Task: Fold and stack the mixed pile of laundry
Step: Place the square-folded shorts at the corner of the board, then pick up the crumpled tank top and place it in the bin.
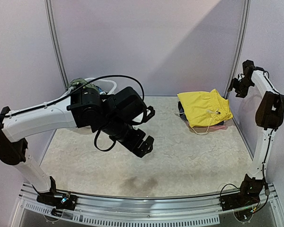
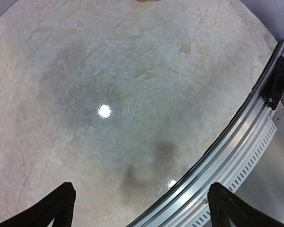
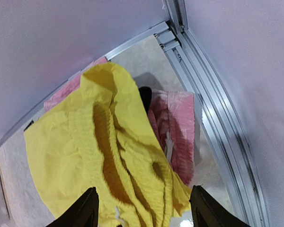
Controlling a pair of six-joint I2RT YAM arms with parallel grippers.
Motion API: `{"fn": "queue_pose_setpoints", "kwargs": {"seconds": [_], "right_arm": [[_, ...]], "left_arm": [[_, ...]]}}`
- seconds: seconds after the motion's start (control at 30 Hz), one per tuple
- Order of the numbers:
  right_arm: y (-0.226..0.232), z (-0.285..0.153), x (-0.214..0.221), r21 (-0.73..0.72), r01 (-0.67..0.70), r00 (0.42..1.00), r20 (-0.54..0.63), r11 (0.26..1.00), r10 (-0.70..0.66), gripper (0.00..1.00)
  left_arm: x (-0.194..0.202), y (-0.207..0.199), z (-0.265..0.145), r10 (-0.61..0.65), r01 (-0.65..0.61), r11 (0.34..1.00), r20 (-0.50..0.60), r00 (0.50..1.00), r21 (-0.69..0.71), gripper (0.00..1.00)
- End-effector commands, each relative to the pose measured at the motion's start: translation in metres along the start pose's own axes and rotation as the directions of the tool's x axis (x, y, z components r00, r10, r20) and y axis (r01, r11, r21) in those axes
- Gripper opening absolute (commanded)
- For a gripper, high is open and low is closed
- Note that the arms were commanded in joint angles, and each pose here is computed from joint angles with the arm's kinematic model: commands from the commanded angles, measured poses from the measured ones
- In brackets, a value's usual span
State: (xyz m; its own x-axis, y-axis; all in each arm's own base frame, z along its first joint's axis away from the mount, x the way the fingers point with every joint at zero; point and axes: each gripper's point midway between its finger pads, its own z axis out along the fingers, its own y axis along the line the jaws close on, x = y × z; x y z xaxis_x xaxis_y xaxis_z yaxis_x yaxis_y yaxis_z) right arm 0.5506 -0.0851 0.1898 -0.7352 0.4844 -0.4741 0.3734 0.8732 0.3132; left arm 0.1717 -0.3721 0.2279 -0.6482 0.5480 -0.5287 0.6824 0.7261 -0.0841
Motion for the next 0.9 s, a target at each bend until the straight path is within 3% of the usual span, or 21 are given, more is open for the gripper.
{"fn": "queue_pose_setpoints", "kwargs": {"seconds": [0.0, 0.3, 0.6, 0.87], "right_arm": [[0.026, -0.056, 0.005, -0.059, 0.004, 0.998, 0.06, 0.998, -0.001, 0.72], [0.071, -0.124, 0.038, -0.101, 0.082, 0.992, 0.104, 0.991, -0.072, 0.98], [0.089, -0.18, 0.07, -0.124, 0.115, 0.985, 0.145, 0.986, -0.096, 0.99], [0.1, -0.198, 0.116, -0.108, 0.147, 0.984, 0.117, 0.983, -0.135, 0.99]], "left_arm": [[-0.015, 0.029, -0.023, 0.006, -0.002, 0.997, 0.048, 0.999, -0.078, 1.0], [-0.037, 0.079, -0.069, -0.014, 0.031, 0.988, 0.115, 0.993, -0.148, 1.0], [-0.051, 0.133, -0.111, -0.087, 0.13, 0.966, 0.191, 0.978, -0.223, 1.0], [-0.067, 0.21, -0.134, -0.253, 0.329, 0.899, 0.272, 0.928, -0.287, 1.0]]}}
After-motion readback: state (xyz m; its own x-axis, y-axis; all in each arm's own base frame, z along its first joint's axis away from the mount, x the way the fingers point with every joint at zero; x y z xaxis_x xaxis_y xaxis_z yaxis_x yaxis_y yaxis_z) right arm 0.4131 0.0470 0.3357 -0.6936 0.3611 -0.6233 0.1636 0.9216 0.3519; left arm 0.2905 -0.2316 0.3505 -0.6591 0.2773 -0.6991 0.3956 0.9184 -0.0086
